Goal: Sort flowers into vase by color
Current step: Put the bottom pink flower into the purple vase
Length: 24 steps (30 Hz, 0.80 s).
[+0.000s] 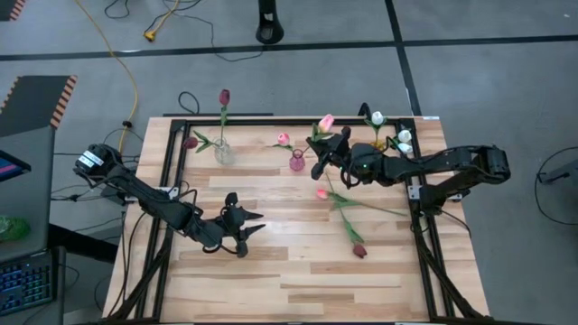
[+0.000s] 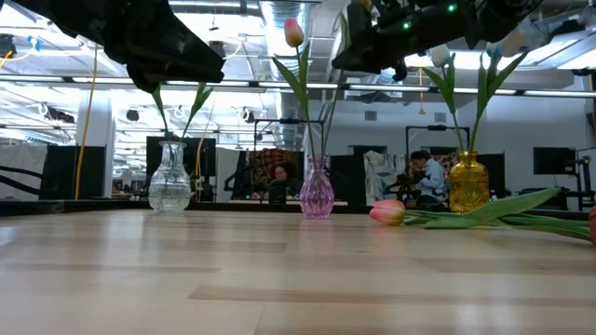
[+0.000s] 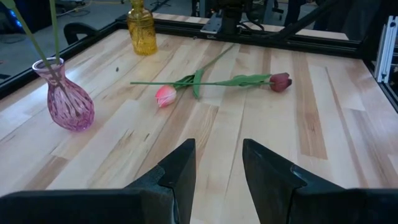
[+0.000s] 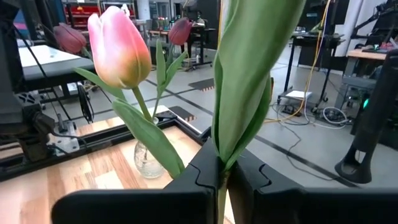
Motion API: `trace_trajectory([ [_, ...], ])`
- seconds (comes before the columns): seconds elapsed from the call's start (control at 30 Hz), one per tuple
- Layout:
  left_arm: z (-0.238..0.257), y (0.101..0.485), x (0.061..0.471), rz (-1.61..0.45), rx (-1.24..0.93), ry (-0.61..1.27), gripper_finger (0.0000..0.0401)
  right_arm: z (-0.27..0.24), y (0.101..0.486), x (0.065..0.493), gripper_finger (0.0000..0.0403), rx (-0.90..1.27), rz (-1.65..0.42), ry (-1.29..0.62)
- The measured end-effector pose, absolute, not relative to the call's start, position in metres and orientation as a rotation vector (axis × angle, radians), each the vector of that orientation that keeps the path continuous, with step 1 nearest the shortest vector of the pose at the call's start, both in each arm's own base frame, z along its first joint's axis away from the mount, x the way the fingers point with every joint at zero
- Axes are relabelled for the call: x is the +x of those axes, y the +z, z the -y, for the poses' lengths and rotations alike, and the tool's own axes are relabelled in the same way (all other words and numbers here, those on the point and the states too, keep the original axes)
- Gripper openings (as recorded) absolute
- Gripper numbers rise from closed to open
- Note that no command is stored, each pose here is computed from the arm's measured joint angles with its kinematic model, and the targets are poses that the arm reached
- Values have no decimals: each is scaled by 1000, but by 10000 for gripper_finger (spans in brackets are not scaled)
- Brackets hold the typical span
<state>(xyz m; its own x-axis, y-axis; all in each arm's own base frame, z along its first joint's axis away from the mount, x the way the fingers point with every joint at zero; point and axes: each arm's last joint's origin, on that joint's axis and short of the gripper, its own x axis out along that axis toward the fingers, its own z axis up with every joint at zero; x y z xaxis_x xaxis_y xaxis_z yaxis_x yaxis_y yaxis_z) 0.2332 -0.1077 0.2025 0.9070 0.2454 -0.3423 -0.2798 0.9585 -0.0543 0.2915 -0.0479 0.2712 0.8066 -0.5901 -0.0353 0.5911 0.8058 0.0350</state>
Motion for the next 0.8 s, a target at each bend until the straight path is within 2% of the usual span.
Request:
trace_trajectory([
  [0.17, 108, 202, 233, -340, -103, 272, 119, 48, 271, 291, 49, 68, -15, -633],
  [0.27, 108, 202, 233, -340, -103, 272, 119, 48, 271, 291, 65, 68, -20, -633],
  [0.8, 108, 202, 233, -338, -112, 273, 119, 47, 256, 289, 222, 110, -162, -643],
])
